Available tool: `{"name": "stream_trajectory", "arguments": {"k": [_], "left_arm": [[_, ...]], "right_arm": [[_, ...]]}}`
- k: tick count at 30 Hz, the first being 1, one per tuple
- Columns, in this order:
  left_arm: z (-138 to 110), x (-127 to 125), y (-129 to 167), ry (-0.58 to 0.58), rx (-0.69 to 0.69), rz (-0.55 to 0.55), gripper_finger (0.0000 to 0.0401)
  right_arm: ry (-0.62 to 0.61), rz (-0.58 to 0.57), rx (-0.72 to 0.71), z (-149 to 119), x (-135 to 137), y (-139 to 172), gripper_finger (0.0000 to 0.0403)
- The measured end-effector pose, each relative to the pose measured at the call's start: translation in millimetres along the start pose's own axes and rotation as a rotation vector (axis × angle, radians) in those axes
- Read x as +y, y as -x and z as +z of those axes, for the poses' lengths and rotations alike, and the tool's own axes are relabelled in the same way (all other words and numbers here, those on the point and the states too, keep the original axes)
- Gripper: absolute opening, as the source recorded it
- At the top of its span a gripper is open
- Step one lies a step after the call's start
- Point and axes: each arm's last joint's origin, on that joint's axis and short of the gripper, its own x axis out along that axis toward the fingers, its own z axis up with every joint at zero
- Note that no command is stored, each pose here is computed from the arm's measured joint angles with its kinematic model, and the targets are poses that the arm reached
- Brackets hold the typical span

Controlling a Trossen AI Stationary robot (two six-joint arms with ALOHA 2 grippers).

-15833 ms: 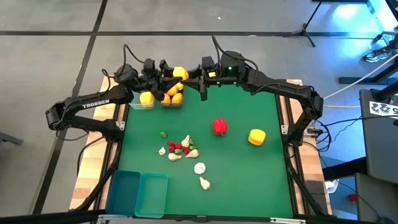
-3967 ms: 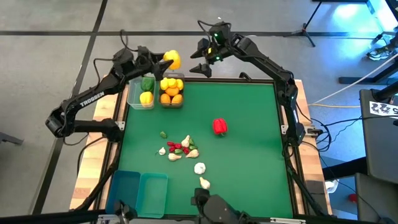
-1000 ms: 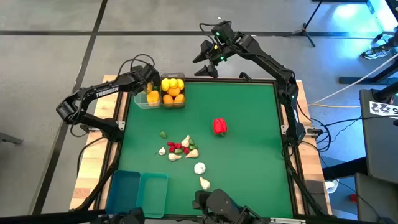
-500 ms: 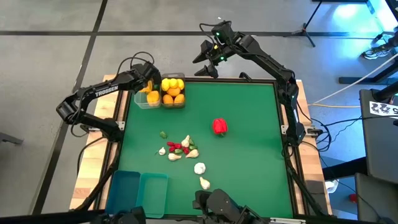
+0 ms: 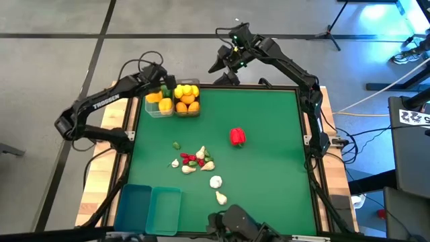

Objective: Sort produce into baskets
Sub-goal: Put the yellow bell pepper into the transparent bin

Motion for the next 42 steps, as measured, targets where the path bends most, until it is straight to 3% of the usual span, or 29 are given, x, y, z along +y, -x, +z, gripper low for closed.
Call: {"name": "stream_trajectory", "arguments": {"k": [3,9,13,20,27,42], "left_arm": [[-12.7,-3.1,11.4,-0.027,0.085,-0.046,0.0377],[-39.5,-4.8,25.2,-0.014,0.197,0.011,0.0377],[-49.5,-6.2,30.0,-0.031,0.147,0.057,0.0377],[-47.1,9.4,18.0,-0.002,0.098,0.183,0.0377],[-46.8,5.7,5.7,0.054,0.084,0.091,0.0377],[-37.6,8.7,-27.8,-0.018,0.071,0.204,0.0377]], "right_arm": [[-0.002,0.000,0.004,-0.3,0.5,-0.6,0.0385],[0.002,-0.009,0.003,-0.1,-0.4,0.2,0.0385],[0.002,-0.010,0.003,-0.1,-0.4,0.2,0.0385],[0.003,-0.011,0.002,0.1,-0.5,0.2,0.0385],[0.003,-0.012,0.002,0.0,-0.7,0.5,0.0385],[0.024,-0.021,0.003,0.1,-1.1,0.6,0.0385]]}}
